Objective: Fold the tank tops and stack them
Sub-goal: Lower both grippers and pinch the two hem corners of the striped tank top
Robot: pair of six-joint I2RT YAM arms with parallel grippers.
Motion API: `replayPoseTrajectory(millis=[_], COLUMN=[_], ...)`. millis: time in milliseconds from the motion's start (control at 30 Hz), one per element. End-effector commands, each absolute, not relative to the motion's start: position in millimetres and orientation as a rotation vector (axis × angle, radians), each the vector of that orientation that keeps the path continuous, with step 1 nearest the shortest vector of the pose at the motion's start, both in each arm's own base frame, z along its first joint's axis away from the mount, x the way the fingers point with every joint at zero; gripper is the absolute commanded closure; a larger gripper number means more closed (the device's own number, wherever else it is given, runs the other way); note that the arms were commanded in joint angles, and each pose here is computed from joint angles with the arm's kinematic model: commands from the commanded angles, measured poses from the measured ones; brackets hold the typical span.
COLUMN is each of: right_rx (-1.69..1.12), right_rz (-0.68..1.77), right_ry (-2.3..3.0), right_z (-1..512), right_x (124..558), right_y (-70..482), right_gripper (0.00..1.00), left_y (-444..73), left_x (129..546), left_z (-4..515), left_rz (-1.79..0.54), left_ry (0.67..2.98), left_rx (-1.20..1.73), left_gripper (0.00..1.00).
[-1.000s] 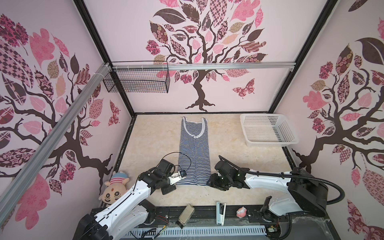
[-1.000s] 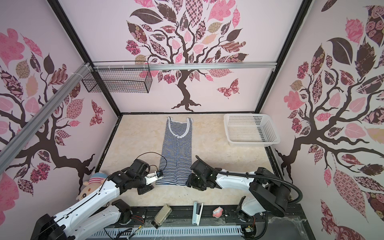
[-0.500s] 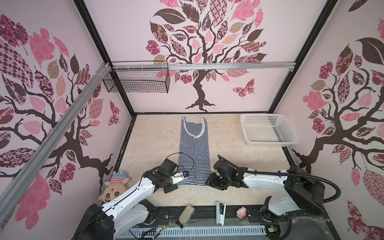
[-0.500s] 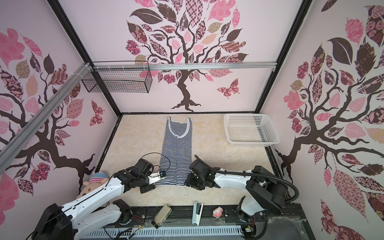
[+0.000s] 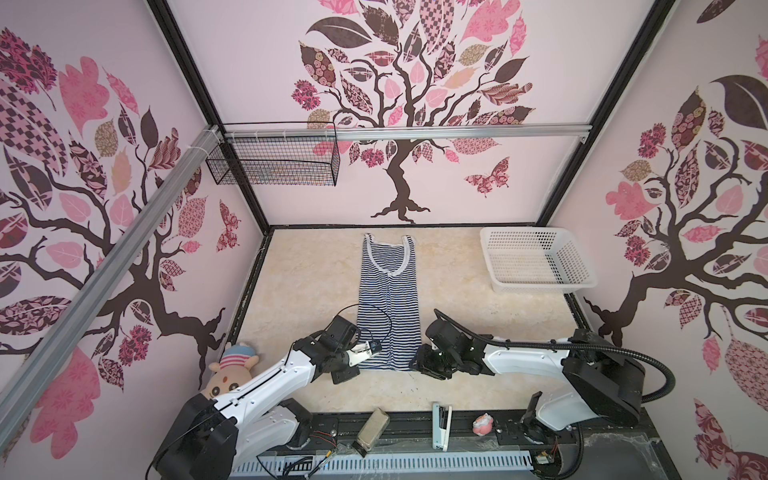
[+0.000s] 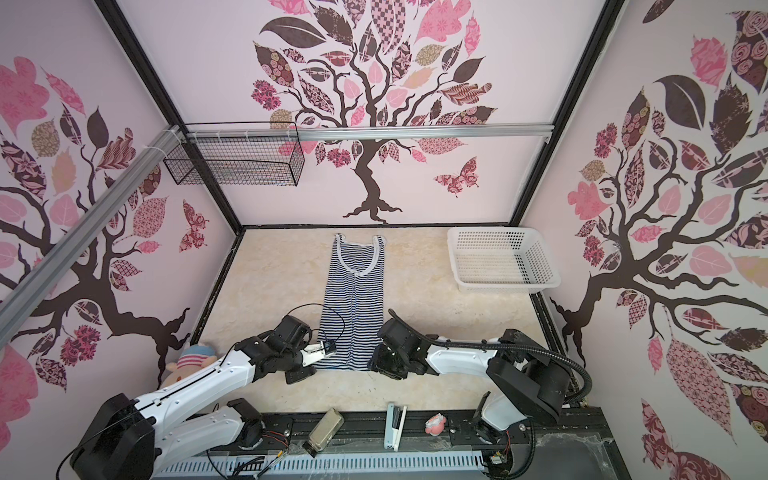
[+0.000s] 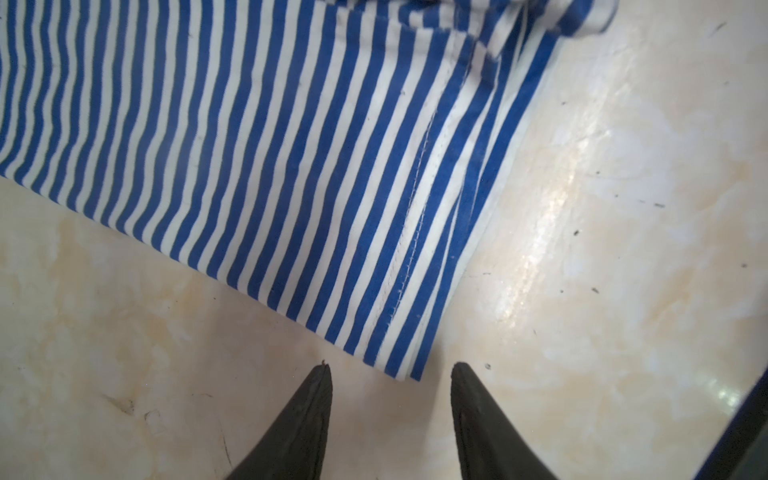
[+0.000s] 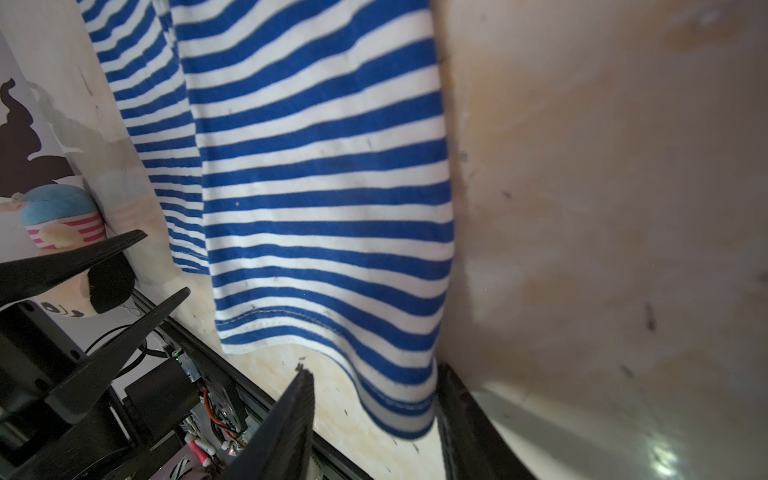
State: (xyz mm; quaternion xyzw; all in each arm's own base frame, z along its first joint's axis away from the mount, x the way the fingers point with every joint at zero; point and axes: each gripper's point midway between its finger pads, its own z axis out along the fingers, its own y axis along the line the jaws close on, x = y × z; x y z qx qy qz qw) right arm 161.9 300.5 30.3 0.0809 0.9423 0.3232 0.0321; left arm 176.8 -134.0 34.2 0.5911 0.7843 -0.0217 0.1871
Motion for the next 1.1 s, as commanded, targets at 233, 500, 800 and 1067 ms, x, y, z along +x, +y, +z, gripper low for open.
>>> replayPoseTrajectory(millis=[233,500,800,1067], right_rx=[0.274,0.281,0.284,0.29], right_rz=[0.957,0.957,0.953,0.953], right_ry=[2.921,2.92,2.923,2.927], right_z=[21.6,21.7,20.5,19.1], right_x=[162.3,164.0,166.1,167.7], right_y=[297.6,296.5,296.7,296.1], right_gripper=[0.54,0.63,0.66,0.6], left_y=[-138.6,-141.7,-140.9,-140.3], left_x=[169.4,171.9,174.6,175.0], left_z=[26.2,18.2,11.7,10.0], left_rz=[-0.113,-0.122,-0.108,-0.104], left_ry=[2.215,2.237,2.278,2.296], left_rx=[1.709,1.711,1.725,1.726], left_gripper=[0.54,0.61,0.72,0.85])
